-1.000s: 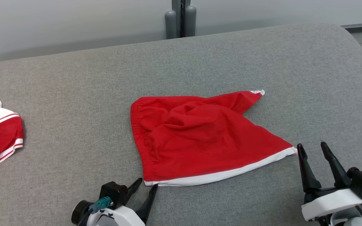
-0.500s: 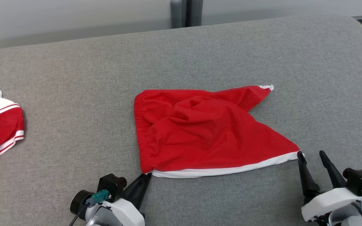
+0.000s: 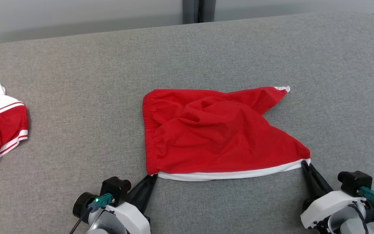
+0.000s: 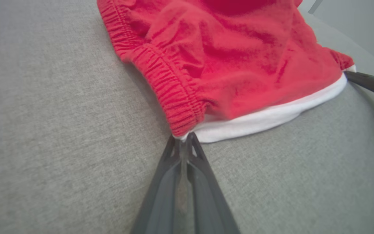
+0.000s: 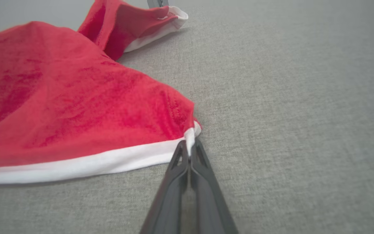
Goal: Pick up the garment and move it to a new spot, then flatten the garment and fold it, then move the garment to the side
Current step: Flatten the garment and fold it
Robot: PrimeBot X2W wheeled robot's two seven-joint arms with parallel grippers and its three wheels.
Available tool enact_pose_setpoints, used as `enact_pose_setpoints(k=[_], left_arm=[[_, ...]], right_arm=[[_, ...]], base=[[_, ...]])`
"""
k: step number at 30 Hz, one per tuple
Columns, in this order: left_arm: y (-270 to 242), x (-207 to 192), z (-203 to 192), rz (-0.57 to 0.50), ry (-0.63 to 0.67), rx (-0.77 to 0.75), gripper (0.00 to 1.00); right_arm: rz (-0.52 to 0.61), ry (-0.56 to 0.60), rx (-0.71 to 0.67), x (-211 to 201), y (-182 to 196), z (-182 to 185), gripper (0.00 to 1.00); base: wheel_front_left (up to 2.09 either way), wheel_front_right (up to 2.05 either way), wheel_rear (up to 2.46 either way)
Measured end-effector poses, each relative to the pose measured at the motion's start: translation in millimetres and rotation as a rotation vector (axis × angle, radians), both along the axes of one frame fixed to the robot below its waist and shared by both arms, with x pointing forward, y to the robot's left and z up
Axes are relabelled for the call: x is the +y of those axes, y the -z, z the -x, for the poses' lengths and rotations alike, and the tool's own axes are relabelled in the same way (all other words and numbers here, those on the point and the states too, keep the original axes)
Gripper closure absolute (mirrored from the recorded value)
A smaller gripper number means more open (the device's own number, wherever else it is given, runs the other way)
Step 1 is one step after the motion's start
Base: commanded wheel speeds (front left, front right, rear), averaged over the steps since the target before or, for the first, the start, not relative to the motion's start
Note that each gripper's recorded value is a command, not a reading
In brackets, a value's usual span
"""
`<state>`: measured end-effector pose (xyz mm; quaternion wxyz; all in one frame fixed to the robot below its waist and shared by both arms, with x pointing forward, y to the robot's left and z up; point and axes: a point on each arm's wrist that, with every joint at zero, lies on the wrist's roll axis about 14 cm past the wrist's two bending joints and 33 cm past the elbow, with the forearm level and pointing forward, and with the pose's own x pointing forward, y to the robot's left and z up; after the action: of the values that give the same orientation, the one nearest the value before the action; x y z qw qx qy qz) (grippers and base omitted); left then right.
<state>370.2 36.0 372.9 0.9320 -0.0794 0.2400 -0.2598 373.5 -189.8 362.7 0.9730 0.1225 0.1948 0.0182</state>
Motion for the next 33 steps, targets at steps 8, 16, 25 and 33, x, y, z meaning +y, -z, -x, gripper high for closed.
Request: enact_pose_setpoints(k=[8,16,25,33], left_arm=[[-32.1,4.3,-22.1,0.037,-0.030,-0.121,1.00],[-86.4,24.0,-59.2,0.019,-0.059,-0.290,1.00],[-189.4,33.8,-97.0,0.008,-0.054,-0.577,1.00],[-304.1,42.0,-120.4,-0.012,-0.062,-0.872,1.00]], right_arm=[[-0.050,0.008,-0.124,0.8,-36.5,-20.0,1.00],[-0.121,-0.038,-0.314,8.7,-99.3,-50.5,1.00],[-0.165,-0.124,-0.626,16.6,-218.5,-87.1,1.00],[-0.141,-0.177,-0.874,12.0,-327.3,-105.3,1.00]], base=[[0.00,0.00,0.00],[0.00,0.00,0.00],[0.00,0.00,0.00],[0.00,0.00,0.00]])
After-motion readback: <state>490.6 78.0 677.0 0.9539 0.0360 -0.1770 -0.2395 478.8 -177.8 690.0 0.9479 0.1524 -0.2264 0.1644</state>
